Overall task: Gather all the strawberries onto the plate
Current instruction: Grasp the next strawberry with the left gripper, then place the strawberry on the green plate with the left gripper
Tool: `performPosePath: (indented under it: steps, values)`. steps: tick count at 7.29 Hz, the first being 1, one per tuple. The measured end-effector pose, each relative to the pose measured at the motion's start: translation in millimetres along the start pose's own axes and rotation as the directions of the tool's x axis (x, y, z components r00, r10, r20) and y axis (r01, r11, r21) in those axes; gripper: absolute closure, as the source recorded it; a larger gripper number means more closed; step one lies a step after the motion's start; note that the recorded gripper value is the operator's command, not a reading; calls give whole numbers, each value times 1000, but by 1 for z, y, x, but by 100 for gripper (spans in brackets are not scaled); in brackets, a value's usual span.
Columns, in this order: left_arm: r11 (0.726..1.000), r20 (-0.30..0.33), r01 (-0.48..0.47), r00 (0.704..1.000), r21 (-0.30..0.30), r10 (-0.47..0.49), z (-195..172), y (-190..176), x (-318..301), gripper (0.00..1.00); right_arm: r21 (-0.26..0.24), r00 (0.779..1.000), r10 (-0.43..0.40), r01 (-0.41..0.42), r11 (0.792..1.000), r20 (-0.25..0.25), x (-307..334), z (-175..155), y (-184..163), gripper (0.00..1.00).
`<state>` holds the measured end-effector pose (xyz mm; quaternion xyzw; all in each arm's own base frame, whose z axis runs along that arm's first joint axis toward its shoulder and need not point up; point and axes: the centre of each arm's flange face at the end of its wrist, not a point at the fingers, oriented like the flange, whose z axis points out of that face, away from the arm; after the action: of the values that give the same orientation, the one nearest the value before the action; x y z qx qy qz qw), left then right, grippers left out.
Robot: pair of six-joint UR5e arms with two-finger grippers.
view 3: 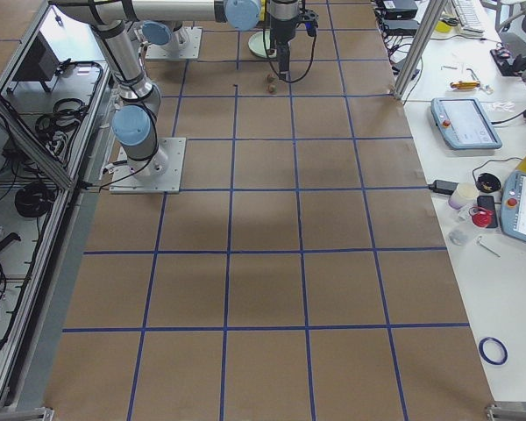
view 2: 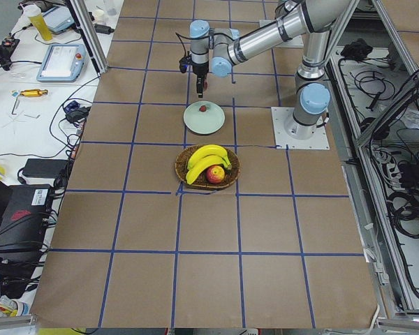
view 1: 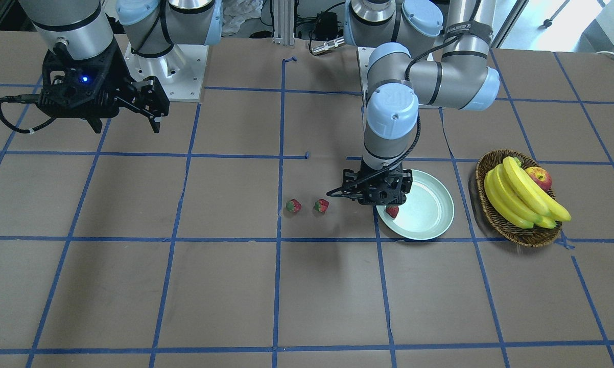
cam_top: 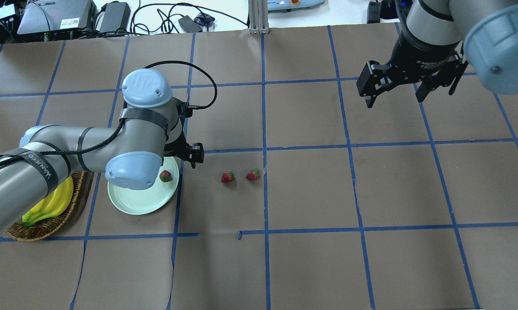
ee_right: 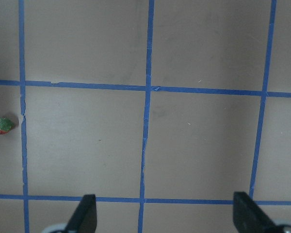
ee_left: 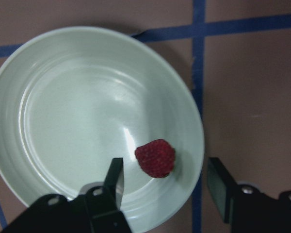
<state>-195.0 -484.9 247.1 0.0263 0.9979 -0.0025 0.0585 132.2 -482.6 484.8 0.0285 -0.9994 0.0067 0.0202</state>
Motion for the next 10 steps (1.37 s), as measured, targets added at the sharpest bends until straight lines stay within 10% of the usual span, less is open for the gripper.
performPosePath:
  steps: [3, 6, 10]
  values:
    - [994, -109, 102, 989, 31, -98, 21, -3, 63, 18, -1, 1000, 0, 0, 1000, 0, -1, 1, 0, 0]
    - [996, -96, 85, 992, -20, -86, 57, 0, 83, 81, -1, 1000, 0, 0, 1000, 0, 0, 1, 0, 0]
    - [998, -34, 56, 998, 1, -56, 42, -8, 64, 91, -1, 1000, 1, -1, 1000, 0, 0, 1, 0, 0]
